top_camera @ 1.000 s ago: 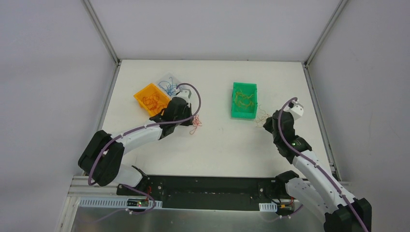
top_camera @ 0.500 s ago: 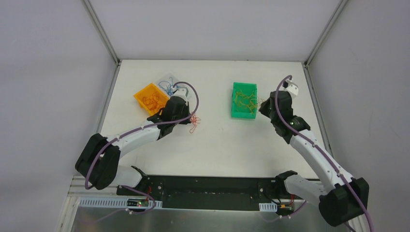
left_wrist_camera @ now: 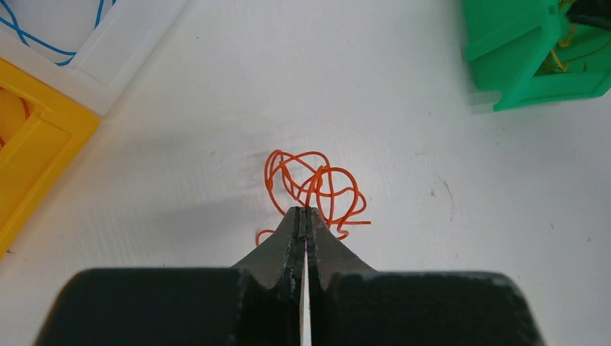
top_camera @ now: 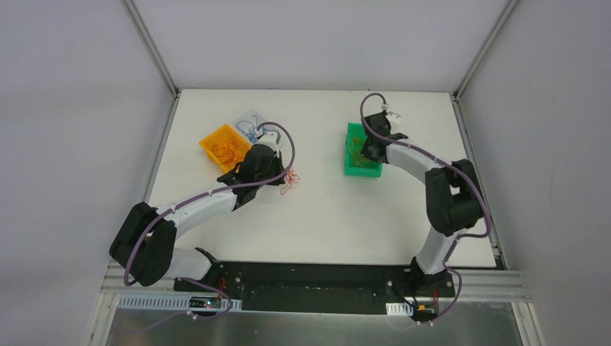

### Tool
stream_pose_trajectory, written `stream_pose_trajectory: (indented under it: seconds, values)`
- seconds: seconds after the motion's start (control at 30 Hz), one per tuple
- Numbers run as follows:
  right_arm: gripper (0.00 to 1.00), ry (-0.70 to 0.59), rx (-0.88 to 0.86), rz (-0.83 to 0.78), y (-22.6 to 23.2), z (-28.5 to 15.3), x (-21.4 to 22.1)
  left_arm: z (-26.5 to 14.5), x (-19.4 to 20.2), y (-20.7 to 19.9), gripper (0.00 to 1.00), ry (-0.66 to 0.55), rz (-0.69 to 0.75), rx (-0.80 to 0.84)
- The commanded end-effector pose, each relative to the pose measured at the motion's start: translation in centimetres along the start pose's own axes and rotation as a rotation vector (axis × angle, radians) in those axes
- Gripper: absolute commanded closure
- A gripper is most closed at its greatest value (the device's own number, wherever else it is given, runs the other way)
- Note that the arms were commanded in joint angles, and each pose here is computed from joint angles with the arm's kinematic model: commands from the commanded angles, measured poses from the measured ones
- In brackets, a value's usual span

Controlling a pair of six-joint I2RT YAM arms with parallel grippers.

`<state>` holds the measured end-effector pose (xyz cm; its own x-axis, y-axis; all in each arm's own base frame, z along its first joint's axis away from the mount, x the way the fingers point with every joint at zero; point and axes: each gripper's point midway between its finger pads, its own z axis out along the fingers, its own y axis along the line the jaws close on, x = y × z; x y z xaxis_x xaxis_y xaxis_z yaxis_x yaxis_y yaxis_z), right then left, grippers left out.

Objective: Untangle the cables

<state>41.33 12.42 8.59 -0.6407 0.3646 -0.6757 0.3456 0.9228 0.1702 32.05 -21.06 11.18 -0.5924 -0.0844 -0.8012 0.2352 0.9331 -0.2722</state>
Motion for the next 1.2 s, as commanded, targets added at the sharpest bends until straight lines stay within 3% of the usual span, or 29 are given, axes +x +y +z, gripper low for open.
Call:
stream_pose_trajectory:
  seconds: [0.0, 0.07, 0.17, 0.23, 0.47, 0.57, 0.7, 0.73, 0.77, 1.1, 1.17]
  values:
    - [1.00, 0.064, 0.086, -0.011, -0.1, 2.0, 0.6, -0.3, -1.3, -1.0, 1.00, -0.039, 0.000, 0.052]
    - [0.96, 0.088, 0.085, -0.017, 0.3, 1.9, 0.6, -0.1, -1.1, -1.1, 1.00, -0.027, -0.001, 0.057]
    - [0.65, 0.061, 0.046, -0.007, 0.9, 0.4, -0.8, 0.1, -0.9, -1.2, 1.00, -0.012, 0.003, 0.056]
    - [0.53, 0.028, 0.013, 0.000, 1.1, -1.2, -2.0, 0.2, -0.9, -1.1, 1.00, -0.005, 0.011, 0.046]
    - [0.32, -0.094, -0.101, 0.025, 0.8, -8.0, -5.8, 0.2, -0.9, -0.7, 0.83, 0.007, 0.036, 0.029]
    - [0.23, -0.110, -0.143, 0.028, 0.0, -9.5, -5.1, 0.1, -0.7, -0.8, 0.61, 0.021, 0.051, 0.029]
    - [0.17, -0.126, -0.247, 0.054, -0.6, -10.5, -2.7, 0.3, 0.5, 0.0, 0.20, 0.070, 0.113, -0.028]
    - [0.15, -0.130, -0.272, 0.061, -0.8, -10.6, -2.0, 0.5, 0.9, 0.2, 0.06, 0.092, 0.133, -0.057]
    - [0.14, -0.144, -0.299, 0.077, -0.9, -10.8, -1.7, 0.9, 1.3, 0.1, 0.02, 0.110, 0.154, -0.069]
    - [0.13, -0.244, -0.402, 0.156, -1.9, -12.0, -0.5, 3.4, 5.9, -1.7, 0.01, 0.344, 0.212, -0.170]
    - [0.13, -0.267, -0.415, 0.174, -2.2, -12.2, -0.4, 3.6, 6.5, -1.5, 0.05, 0.369, 0.211, -0.185]
